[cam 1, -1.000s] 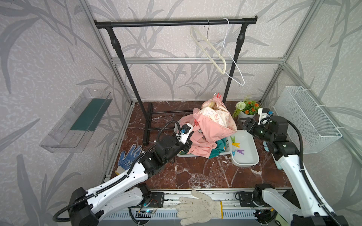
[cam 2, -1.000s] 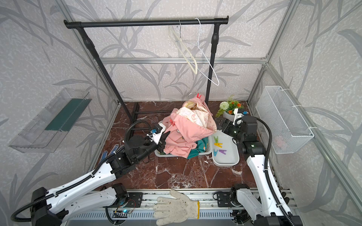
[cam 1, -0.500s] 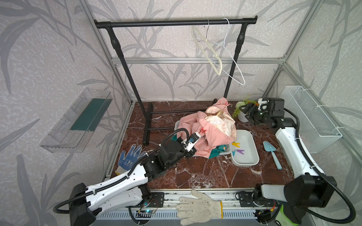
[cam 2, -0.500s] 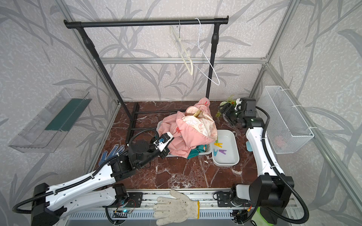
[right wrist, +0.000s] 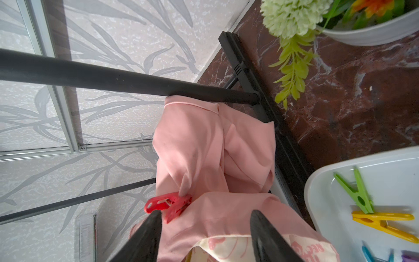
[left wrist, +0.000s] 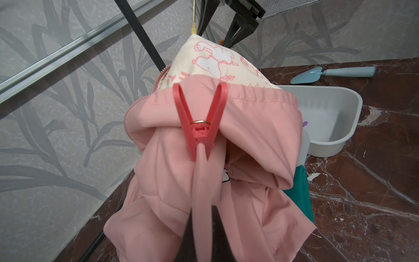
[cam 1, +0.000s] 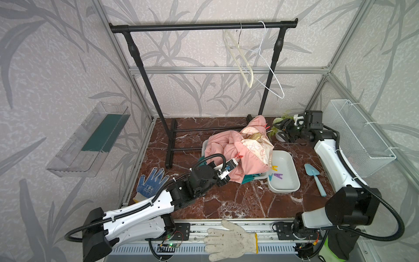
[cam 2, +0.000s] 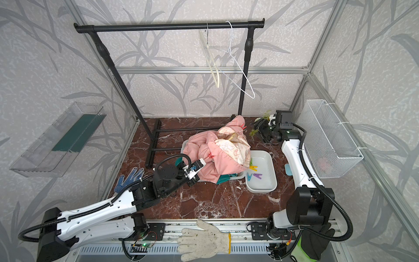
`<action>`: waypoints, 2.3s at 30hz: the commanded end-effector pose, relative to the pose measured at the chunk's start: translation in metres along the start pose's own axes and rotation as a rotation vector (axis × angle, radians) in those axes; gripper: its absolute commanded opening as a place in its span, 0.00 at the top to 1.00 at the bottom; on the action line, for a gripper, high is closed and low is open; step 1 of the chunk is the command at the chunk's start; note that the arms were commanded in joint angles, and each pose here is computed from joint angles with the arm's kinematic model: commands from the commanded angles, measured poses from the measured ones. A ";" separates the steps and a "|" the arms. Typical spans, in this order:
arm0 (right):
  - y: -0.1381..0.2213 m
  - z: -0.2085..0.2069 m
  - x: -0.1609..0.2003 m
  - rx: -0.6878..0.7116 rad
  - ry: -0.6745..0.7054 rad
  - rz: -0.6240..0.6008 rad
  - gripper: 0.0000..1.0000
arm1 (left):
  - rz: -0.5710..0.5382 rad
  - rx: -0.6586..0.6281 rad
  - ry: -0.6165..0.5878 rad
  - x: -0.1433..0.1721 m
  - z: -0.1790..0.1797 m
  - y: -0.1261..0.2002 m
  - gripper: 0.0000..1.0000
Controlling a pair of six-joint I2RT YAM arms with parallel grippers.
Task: Remove the clothespins securing jackets to the hanger
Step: Remove the clothespin from the hanger.
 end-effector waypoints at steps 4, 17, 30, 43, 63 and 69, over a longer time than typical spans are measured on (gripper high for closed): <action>-0.003 0.014 -0.002 -0.037 -0.010 0.018 0.37 | 0.006 -0.001 -0.075 -0.009 -0.005 0.001 1.00; -0.018 -0.001 0.013 0.050 -0.006 0.085 0.52 | 0.000 -0.006 -0.111 -0.012 -0.009 0.001 1.00; -0.021 -0.006 0.019 0.093 0.001 0.099 0.60 | -0.004 -0.010 -0.128 -0.014 -0.010 0.001 1.00; -0.021 -0.015 0.023 0.126 -0.008 0.099 0.80 | 0.010 -0.027 -0.142 -0.010 -0.010 0.000 1.00; 0.012 -0.023 0.005 0.117 0.016 -0.013 0.98 | 0.065 -0.041 -0.163 0.002 -0.010 -0.001 1.00; 0.029 -0.037 0.000 0.167 0.031 -0.051 0.99 | 0.073 -0.056 -0.162 0.004 -0.009 -0.001 1.00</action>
Point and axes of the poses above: each gripper's point midway between its finger pads, its own y axis back along the fingers, its own z axis along the line the jaws close on, x = y × z, the point moved 4 cm from there along y, back along the fingers, and after that the axes turned 3 degrees about y, right-handed, at the moved point
